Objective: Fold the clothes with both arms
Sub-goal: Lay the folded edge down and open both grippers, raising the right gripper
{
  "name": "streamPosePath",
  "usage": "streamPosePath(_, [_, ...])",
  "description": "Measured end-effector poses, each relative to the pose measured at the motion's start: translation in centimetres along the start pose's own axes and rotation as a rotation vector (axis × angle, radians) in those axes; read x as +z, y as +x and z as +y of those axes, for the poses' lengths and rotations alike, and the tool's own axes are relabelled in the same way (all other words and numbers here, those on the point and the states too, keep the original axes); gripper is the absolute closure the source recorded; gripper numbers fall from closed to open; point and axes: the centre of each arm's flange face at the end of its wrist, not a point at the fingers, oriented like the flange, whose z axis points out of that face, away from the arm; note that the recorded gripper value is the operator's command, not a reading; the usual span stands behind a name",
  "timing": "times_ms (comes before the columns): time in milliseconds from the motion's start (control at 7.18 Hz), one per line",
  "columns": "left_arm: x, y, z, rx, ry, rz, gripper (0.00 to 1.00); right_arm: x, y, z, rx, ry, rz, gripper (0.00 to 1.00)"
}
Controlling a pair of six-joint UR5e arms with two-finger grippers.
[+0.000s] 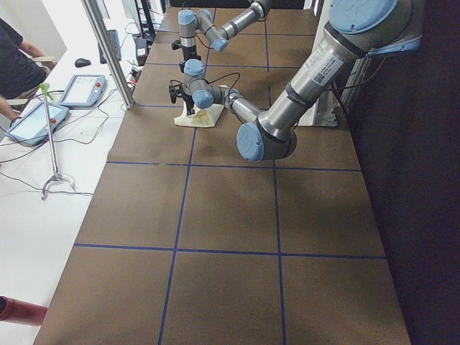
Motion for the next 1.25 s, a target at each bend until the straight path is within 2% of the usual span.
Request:
streamPosePath(279, [-0.3,-1.3,-2.6,0.072,0.023,0.012,0.00,-0.9,0.3,-1.0,-0.013,-0.020,-0.007,0.00])
streamPosePath(557, [-2.7,-2.3,-5.4,0.101,-0.002,0.071,0.00,-1.0,1.0,-1.2,-0.037,-0.023,-0.008,0.00])
streamPosePath(697, [-2.8,-2.4,-5.0,0.097,-0.018,0.110,0.00,-1.2,1.6,-1.0,-0.057,-0.023,-0.015,0.00])
streamPosePath(975, [-1.3,-2.4,-1.0,0.046,-0.064,0.204,0.00,-1.7,2.1,-0.8,-0.087,-0.021,-0.025,0.00])
streamPosePath(1254, [-0.2,-1.9,2.2,0.018,-0.107,0.250,0.00,-2.2,2.2,-1.1,-0.094,-0.016,-0.031,0.00])
